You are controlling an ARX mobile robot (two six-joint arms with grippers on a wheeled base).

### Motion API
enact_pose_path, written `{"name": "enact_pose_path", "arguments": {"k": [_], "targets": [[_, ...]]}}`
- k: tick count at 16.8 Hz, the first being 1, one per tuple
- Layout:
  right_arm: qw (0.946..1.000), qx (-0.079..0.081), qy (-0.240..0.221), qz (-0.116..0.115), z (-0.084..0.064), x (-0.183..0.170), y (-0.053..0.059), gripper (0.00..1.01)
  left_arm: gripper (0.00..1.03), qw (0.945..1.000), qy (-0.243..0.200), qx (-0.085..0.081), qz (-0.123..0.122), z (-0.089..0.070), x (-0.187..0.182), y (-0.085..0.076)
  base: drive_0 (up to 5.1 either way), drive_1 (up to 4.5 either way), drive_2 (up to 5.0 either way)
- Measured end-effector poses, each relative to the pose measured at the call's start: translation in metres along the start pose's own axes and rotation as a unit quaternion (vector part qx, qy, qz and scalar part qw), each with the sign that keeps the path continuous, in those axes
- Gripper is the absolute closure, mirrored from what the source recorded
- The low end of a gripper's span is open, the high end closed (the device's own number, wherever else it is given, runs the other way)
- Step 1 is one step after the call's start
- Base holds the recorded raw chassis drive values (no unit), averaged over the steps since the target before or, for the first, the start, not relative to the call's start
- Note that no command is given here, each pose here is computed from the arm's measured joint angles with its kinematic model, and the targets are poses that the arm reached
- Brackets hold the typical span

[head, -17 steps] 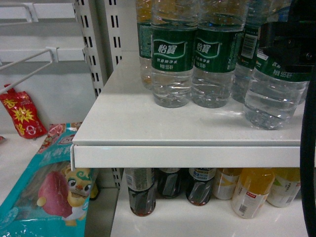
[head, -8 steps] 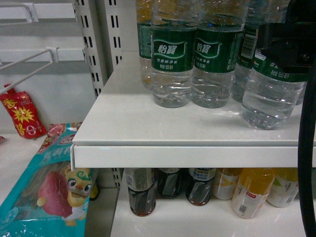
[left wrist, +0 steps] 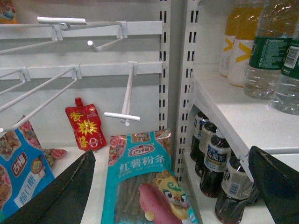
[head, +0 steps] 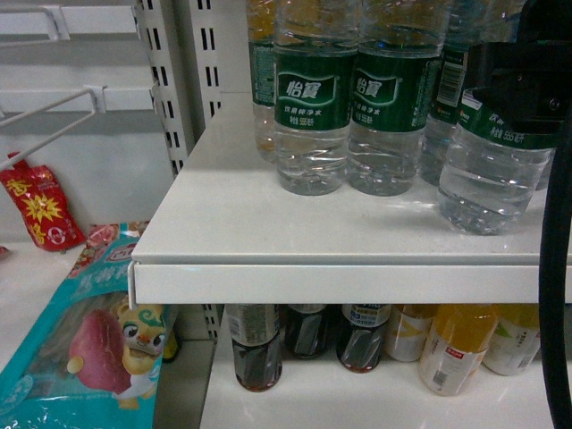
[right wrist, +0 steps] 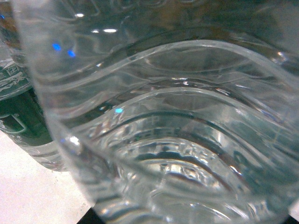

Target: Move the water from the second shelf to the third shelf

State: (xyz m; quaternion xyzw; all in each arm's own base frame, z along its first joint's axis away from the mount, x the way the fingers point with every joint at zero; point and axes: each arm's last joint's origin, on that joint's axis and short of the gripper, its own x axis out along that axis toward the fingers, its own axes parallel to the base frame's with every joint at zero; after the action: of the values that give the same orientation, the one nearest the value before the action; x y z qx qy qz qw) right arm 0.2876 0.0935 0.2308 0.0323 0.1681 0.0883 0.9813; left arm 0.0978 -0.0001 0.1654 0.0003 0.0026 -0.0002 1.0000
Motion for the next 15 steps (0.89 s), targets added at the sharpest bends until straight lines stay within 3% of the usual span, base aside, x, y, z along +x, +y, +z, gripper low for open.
{"name": "enact_pose_path", "arguments": {"k": [2, 4, 6, 15], "targets": [[1.0, -0.002, 0.003, -0.002, -0.0011, 0.0006, -0.0001, 0.42, 0.05, 1.0, 0.0, 0.0, 0.0, 0.0, 0.0, 0.0, 0.0, 0.0, 0.0], [1.0, -0.001, 0.002, -0.008, -0.0009, 0.001, -0.0021, 0.15, 0.05, 1.0, 0.0, 0.0, 0.0, 0.0, 0.0, 0.0, 0.0, 0.0, 0.0], [1.0, -0.001, 0.001, -0.009, -0.0008, 0.001, -0.0023, 0.01, 0.05, 1.0, 0.0, 0.0, 0.0, 0.0, 0.0, 0.0, 0.0, 0.0, 0.0], [0.9999, -0.001, 0.005, -0.009, -0.0015, 0.001, -0.0024, 0.03, 0.05, 1.0, 0.0, 0.0, 0.0, 0.0, 0.0, 0.0, 0.0, 0.0, 0.0]]}}
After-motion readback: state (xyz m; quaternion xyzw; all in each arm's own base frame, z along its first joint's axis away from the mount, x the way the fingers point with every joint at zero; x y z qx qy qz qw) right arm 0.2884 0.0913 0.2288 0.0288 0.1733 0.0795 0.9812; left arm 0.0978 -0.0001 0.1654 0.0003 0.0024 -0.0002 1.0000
